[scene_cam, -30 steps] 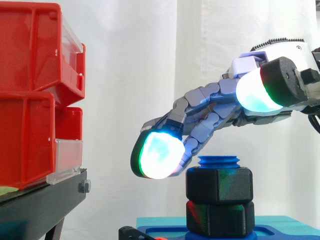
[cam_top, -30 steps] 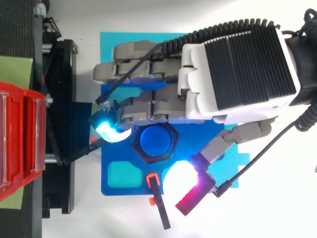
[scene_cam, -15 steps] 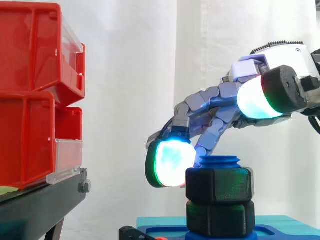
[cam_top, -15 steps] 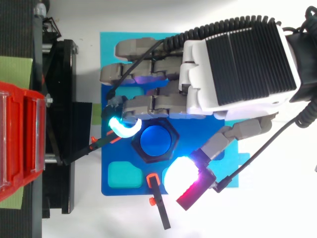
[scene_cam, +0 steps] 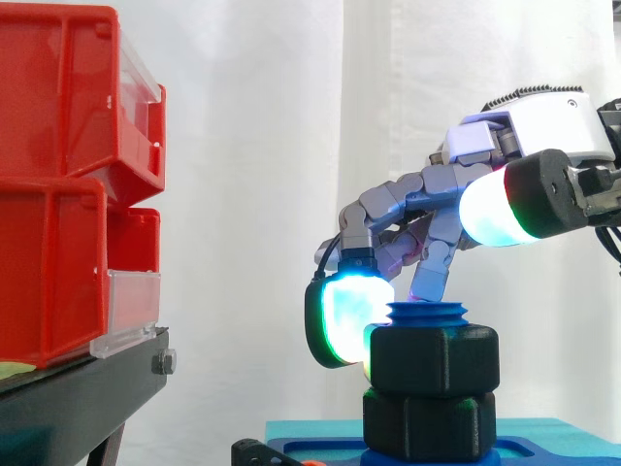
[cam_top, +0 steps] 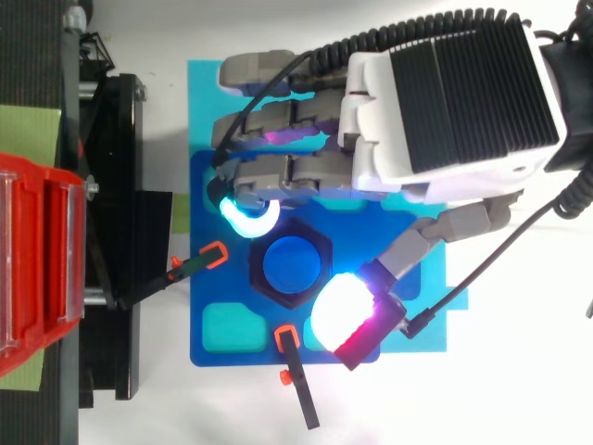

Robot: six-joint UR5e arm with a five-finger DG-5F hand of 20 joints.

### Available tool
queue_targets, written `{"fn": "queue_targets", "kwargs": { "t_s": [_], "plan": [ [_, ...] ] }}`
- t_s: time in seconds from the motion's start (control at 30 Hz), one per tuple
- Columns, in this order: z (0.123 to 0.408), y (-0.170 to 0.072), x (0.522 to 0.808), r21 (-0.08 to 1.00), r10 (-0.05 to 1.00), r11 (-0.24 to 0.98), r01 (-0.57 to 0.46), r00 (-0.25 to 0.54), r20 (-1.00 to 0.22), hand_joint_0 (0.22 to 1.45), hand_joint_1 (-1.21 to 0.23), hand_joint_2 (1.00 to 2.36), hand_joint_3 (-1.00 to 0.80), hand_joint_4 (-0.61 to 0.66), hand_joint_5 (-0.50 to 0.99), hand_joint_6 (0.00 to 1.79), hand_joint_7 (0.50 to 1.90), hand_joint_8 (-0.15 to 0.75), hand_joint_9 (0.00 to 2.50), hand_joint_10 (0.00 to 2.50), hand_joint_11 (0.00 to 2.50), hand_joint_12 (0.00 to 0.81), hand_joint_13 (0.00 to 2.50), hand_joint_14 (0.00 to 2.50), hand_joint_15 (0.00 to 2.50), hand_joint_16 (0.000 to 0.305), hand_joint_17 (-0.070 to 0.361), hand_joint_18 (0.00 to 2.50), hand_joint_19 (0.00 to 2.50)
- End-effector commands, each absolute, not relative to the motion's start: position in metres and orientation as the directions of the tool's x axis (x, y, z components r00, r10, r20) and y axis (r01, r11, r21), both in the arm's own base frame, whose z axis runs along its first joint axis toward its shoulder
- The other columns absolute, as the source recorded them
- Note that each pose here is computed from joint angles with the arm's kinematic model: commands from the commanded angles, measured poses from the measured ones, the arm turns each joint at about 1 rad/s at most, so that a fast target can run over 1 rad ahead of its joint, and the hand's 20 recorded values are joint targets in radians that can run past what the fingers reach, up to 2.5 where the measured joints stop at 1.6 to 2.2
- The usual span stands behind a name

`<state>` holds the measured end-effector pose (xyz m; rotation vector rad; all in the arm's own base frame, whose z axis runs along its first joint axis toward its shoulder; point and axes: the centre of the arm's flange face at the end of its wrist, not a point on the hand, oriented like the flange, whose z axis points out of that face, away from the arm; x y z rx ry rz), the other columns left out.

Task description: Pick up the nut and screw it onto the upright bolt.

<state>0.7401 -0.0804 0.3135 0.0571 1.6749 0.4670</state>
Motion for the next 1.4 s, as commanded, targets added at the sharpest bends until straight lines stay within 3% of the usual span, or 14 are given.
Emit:
{"fn": "queue_targets", "kwargs": {
  "t_s": [0.0,0.27,0.33,0.43,0.6,0.97,1.07,1.37],
  "plan": [
    [0.313,-0.084,0.740,0.335,0.302,0.916,-0.223,-0.166,-0.939,0.53,-0.33,1.00,-0.50,0.15,0.05,0.50,1.20,0.234,1.08,0.00,0.00,0.240,0.46,0.00,0.00,0.025,0.057,0.00,0.00],
    [0.313,-0.090,0.739,0.334,0.304,0.917,-0.219,-0.160,-0.939,0.53,-0.34,1.00,-0.50,0.09,0.07,0.50,1.26,0.199,1.19,0.00,0.00,0.213,0.54,0.00,0.00,0.020,0.044,0.11,0.00],
    [0.315,-0.091,0.739,0.333,0.304,0.917,-0.219,-0.157,-0.940,0.53,-0.33,1.00,-0.50,0.12,0.05,0.50,1.23,0.216,1.18,0.00,0.00,0.218,0.53,0.00,0.00,0.020,0.045,0.09,0.00],
    [0.315,-0.092,0.739,0.333,0.304,0.917,-0.218,-0.155,-0.940,0.51,-0.31,1.00,-0.50,0.25,-0.01,0.50,1.01,0.230,1.08,0.00,0.00,0.238,0.46,0.00,0.00,0.024,0.055,0.00,0.00],
    [0.315,-0.092,0.739,0.333,0.304,0.917,-0.219,-0.156,-0.940,0.49,-0.29,1.00,-0.50,0.26,-0.08,0.50,0.85,0.229,0.88,0.00,0.00,0.273,0.35,0.00,0.00,0.031,0.070,0.00,0.00],
    [0.315,-0.089,0.740,0.333,0.303,0.916,-0.223,-0.157,-0.940,0.48,-0.26,1.00,-0.50,0.19,-0.16,0.50,0.66,0.218,0.61,0.00,0.00,0.301,0.18,0.00,0.00,0.039,0.087,0.00,0.00],
    [0.314,-0.086,0.740,0.334,0.304,0.915,-0.226,-0.158,-0.939,0.47,-0.23,1.00,-0.50,0.16,-0.18,0.50,0.61,0.185,0.42,0.00,0.00,0.304,0.07,0.00,0.00,0.042,0.095,0.00,0.00],
    [0.316,-0.069,0.744,0.333,0.305,0.909,-0.249,-0.146,-0.941,0.46,-0.18,1.00,-0.50,0.10,-0.22,0.50,0.58,0.170,0.18,0.00,0.00,0.315,0.00,0.00,0.00,0.045,0.101,0.00,0.00]
  ]
}}
